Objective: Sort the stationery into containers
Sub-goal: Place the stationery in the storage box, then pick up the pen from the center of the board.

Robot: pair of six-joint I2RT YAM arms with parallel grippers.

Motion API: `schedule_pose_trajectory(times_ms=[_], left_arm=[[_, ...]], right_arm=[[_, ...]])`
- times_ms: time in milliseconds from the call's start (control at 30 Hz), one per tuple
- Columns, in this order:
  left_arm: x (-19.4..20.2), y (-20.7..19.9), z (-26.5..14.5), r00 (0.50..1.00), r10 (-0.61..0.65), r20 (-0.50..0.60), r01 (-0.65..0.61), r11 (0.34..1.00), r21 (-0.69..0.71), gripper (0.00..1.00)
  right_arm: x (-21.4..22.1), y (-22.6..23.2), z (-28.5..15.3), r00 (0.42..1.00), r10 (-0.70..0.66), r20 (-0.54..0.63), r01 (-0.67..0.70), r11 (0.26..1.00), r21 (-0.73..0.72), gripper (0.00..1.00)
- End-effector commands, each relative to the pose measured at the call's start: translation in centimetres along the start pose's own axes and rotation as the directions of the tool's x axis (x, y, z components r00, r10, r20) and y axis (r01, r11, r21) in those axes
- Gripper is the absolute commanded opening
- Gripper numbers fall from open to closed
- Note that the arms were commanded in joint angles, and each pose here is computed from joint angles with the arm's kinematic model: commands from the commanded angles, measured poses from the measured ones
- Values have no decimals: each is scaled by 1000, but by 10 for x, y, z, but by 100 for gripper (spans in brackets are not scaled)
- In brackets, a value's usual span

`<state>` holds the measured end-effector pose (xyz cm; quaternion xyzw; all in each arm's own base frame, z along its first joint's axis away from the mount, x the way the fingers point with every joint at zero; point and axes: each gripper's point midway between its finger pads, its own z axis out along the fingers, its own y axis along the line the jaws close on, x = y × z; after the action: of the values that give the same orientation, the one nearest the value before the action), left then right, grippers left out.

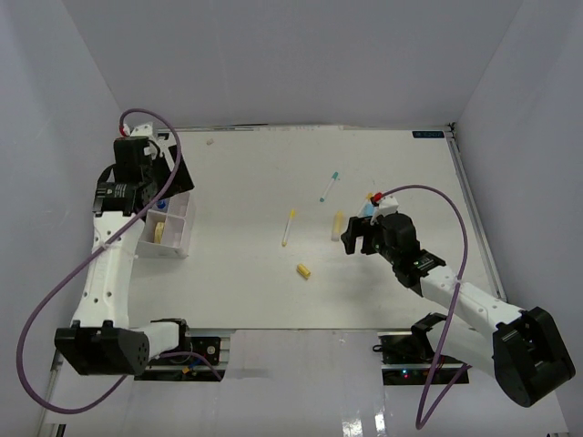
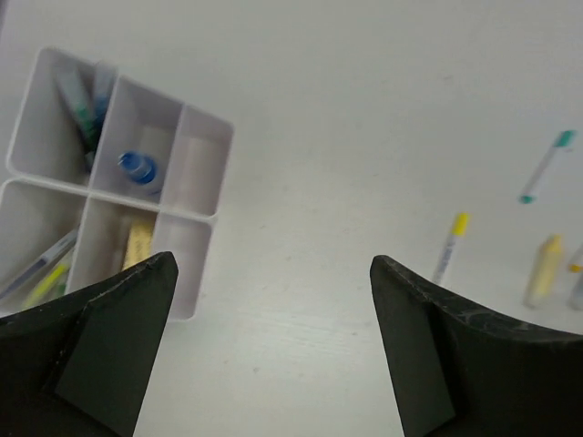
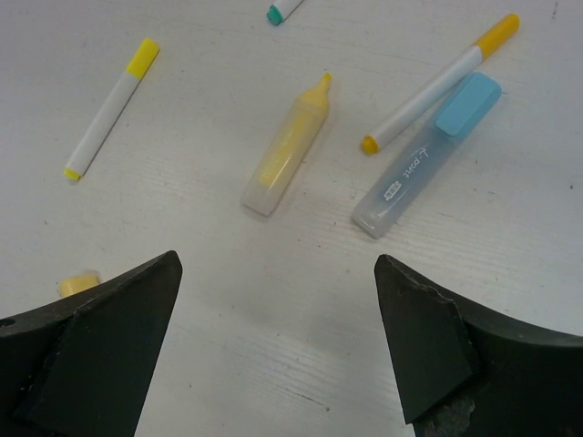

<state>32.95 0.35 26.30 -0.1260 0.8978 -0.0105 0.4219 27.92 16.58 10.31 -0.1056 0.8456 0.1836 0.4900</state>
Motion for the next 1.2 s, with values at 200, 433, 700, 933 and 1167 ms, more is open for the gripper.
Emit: schedule_pose_trajectory(times_ms=[200, 433, 700, 933, 1167], left_arm=[[4, -113, -20, 993, -113, 29, 75, 813, 577, 98], [62, -181, 30, 995, 48, -91, 2, 874, 486, 98], [130, -236, 93, 955, 196, -223, -116, 937, 328, 89], [186, -261, 137, 908, 297, -296, -226, 941, 253, 73], [194, -266, 164, 897, 321, -303, -272, 942, 195, 63]], right_arm=[[-36, -28, -3, 999, -19, 38, 11, 981, 191, 93], [-30, -36, -10, 999, -11, 53, -1, 974, 227, 93], [-19, -46, -19, 998, -18, 68, 0, 965, 262, 93], [-16, -50, -22, 996, -10, 88, -15, 962, 272, 93], [-13, -50, -22, 996, -1, 90, -23, 964, 265, 93]])
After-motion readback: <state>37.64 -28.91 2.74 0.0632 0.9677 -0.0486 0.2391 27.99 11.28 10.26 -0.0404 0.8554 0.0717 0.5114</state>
